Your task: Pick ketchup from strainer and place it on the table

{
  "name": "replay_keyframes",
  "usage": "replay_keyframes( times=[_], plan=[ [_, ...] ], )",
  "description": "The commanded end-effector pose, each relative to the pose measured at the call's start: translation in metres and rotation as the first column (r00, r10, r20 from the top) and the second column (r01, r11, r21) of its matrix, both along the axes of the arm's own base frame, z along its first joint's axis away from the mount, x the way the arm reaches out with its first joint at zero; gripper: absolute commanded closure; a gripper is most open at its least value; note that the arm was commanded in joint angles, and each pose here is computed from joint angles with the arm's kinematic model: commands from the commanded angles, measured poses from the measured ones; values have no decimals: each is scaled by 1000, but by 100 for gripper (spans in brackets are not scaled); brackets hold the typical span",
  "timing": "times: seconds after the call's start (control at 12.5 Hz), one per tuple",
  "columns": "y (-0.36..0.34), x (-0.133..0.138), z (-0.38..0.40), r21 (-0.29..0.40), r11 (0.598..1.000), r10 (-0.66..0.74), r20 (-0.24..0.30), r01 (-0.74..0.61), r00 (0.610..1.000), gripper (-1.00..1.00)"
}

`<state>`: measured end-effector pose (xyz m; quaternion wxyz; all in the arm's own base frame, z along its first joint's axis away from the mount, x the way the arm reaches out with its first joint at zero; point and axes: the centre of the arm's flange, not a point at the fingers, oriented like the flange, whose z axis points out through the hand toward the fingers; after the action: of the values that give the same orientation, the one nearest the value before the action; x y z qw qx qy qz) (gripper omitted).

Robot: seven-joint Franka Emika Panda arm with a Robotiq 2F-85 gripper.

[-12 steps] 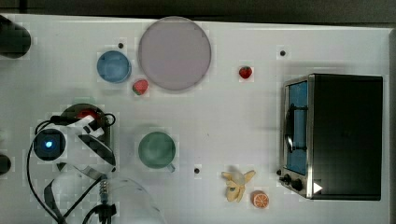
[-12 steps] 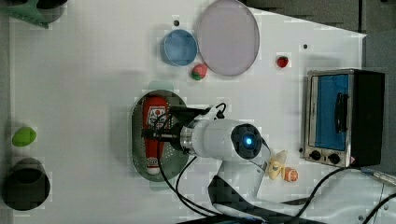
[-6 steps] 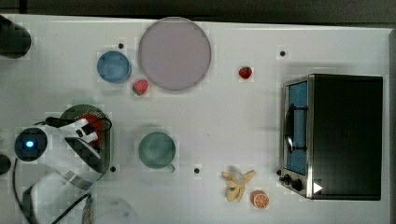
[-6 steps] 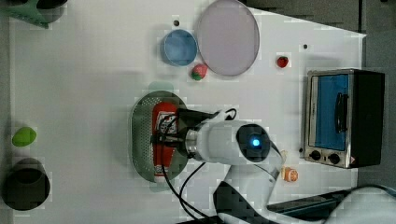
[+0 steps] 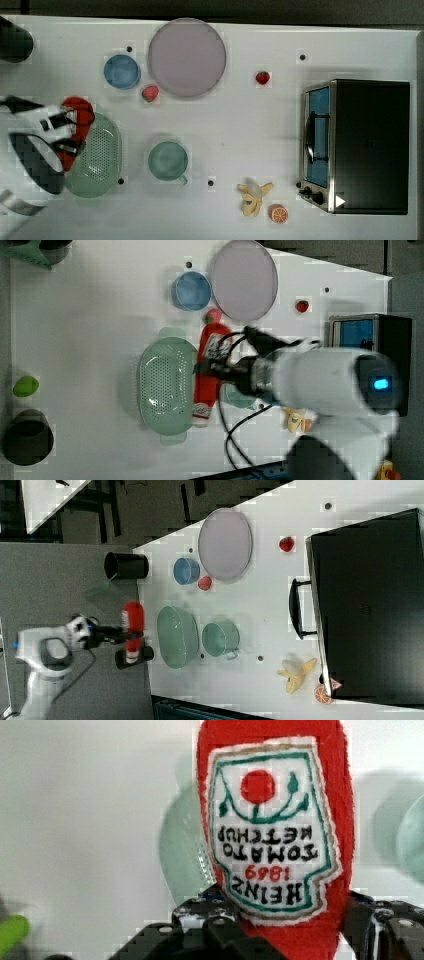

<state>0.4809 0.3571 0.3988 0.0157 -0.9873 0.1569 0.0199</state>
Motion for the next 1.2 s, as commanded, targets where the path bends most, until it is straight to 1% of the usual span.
replay_keyframes(
  times=[0.08,0.16,0.32,0.48,0.64,0.88,1.2],
  plan=[
    [-73,58,31,-1,999,-44,-47,44,998,-16],
    [-99,73,40,-8,999,-34,-50,34,998,-16],
    [-155,100,46,-11,1000,12,-41,-12,999,-16],
    [-214,119,40,-24,995,93,-37,-94,995,-16],
    [-275,132,33,-33,990,137,-29,-137,990,-16],
    [-348,139,16,-54,992,117,-9,-118,993,-16],
    [-393,127,-32,-69,996,51,24,-50,998,-16]
  ],
)
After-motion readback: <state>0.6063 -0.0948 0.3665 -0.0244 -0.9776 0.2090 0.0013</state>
